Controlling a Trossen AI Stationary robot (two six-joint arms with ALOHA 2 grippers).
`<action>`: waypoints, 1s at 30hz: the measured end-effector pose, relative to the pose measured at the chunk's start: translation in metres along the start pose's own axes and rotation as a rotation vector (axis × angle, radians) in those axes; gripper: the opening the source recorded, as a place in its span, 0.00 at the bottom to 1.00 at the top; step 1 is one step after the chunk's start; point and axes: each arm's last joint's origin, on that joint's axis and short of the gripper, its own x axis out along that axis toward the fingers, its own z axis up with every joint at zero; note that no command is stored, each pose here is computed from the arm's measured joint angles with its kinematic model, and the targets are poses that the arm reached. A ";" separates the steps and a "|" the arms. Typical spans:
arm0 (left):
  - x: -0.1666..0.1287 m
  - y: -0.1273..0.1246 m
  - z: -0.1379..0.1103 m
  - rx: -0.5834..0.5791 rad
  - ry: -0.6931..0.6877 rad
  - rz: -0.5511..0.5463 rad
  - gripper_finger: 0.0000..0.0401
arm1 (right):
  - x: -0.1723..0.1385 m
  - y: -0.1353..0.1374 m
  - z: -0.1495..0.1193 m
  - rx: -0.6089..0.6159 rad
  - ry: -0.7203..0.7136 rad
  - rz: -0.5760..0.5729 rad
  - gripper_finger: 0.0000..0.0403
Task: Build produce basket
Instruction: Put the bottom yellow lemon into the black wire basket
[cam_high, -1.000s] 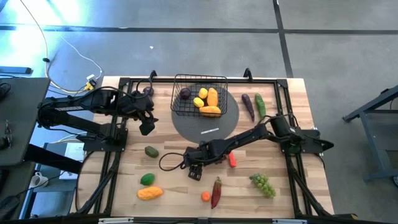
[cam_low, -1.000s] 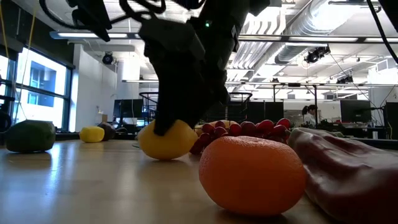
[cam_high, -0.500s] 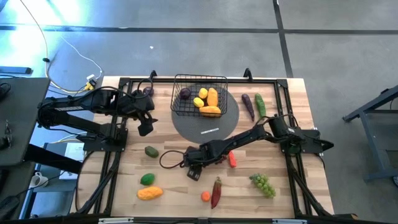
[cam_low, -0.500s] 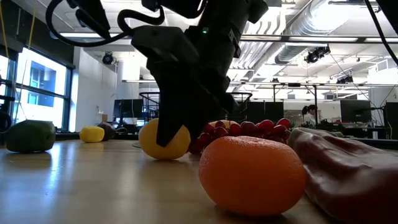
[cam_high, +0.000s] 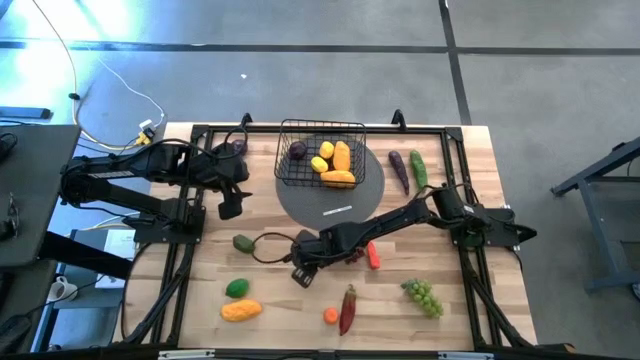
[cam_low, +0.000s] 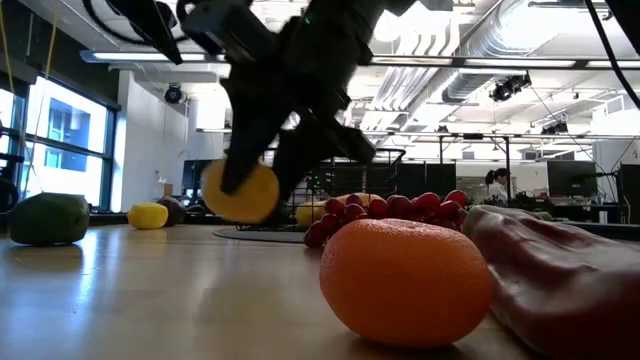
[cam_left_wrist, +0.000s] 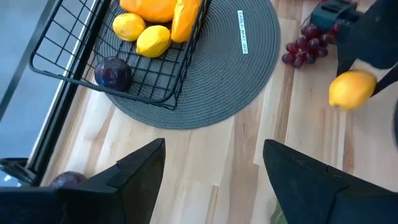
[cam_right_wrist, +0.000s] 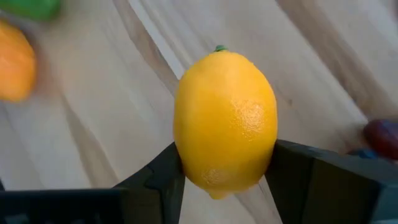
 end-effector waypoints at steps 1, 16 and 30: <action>0.000 0.000 0.000 0.015 0.005 0.001 0.65 | -0.003 0.002 0.003 0.001 -0.018 0.003 0.39; 0.000 0.001 -0.008 0.095 0.085 0.004 0.65 | -0.061 -0.005 0.054 0.069 -0.213 -0.267 0.39; 0.000 0.001 -0.008 0.088 0.085 0.005 0.65 | -0.126 -0.061 0.130 -0.013 -0.263 -0.411 0.39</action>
